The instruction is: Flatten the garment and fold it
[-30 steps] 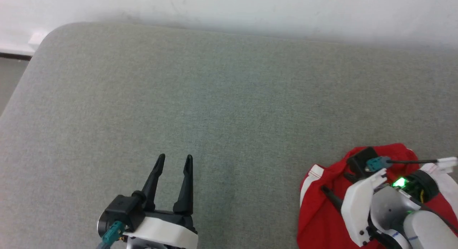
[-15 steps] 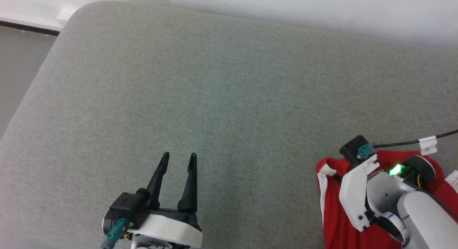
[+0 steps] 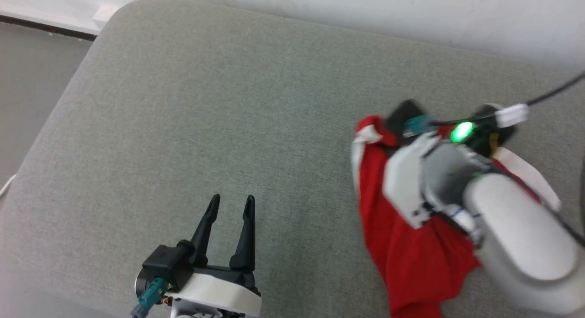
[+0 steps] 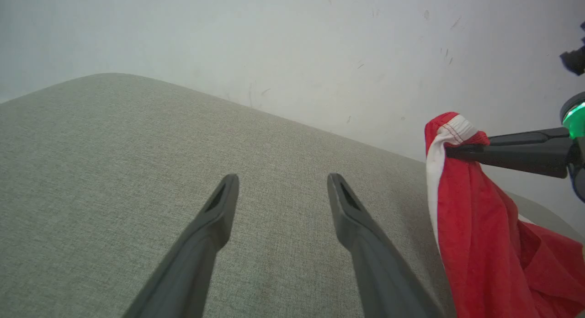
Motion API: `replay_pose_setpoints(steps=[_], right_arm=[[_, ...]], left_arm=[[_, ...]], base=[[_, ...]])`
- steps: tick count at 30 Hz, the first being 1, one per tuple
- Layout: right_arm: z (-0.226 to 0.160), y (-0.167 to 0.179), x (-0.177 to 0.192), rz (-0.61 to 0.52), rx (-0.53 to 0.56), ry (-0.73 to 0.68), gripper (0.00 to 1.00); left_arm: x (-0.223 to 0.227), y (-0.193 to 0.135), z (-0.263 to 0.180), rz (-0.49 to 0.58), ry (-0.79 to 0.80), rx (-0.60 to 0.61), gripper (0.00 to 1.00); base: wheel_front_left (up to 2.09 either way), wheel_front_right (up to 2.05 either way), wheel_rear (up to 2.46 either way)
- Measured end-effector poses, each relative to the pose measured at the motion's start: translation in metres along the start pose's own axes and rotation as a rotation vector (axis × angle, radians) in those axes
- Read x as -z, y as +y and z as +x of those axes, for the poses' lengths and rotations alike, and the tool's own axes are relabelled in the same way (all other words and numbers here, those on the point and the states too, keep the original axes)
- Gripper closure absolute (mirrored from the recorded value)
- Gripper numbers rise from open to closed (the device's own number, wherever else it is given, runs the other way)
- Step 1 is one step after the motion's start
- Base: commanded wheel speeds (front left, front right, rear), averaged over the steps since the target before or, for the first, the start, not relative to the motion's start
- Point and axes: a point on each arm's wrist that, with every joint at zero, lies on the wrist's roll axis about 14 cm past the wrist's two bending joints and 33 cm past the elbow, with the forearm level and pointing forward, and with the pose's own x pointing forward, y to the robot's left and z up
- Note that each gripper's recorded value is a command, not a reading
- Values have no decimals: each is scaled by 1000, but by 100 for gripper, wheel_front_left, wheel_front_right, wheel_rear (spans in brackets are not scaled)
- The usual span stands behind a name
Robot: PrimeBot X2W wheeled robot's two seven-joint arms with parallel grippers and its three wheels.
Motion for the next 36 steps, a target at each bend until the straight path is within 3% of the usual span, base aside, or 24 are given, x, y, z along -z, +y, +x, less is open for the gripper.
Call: replay_pose_setpoints(steps=[6,9,10,11,12,15,20,25,30,36], right_arm=[[19,96,4,-76,-265,30,100],[21,121,18,-83,-340,68,100],[22,124,22,-82,-352,76,94],[22,125,25,-79,-356,78,56],[23,123,26,-67,-351,76,0],[23,112,17,-9,-326,26,0],[9,75,-18,179,-236,-139,0],[-31,-3,-31,264,20,-325,0],[-92,-56,16,337,328,-377,0],[-159,-53,93,495,600,-315,0]], left_arm=[[-3,7,-1,2,-7,-21,0],[-3,11,-3,5,-8,-34,0],[-3,11,-3,6,-8,-37,0],[-3,12,-3,6,-7,-39,0],[-3,12,-3,5,-6,-38,0],[-2,9,-1,3,-5,-29,0],[-3,1,1,-3,-11,1,0],[-4,-8,1,2,-15,43,0],[-6,-20,3,11,-22,96,0],[0,-33,3,17,-4,151,0]], base=[[0,0,0],[0,0,0],[0,0,0],[0,0,0],[0,0,0],[0,0,0],[0,0,0],[0,0,0],[0,0,0],[0,0,0]])
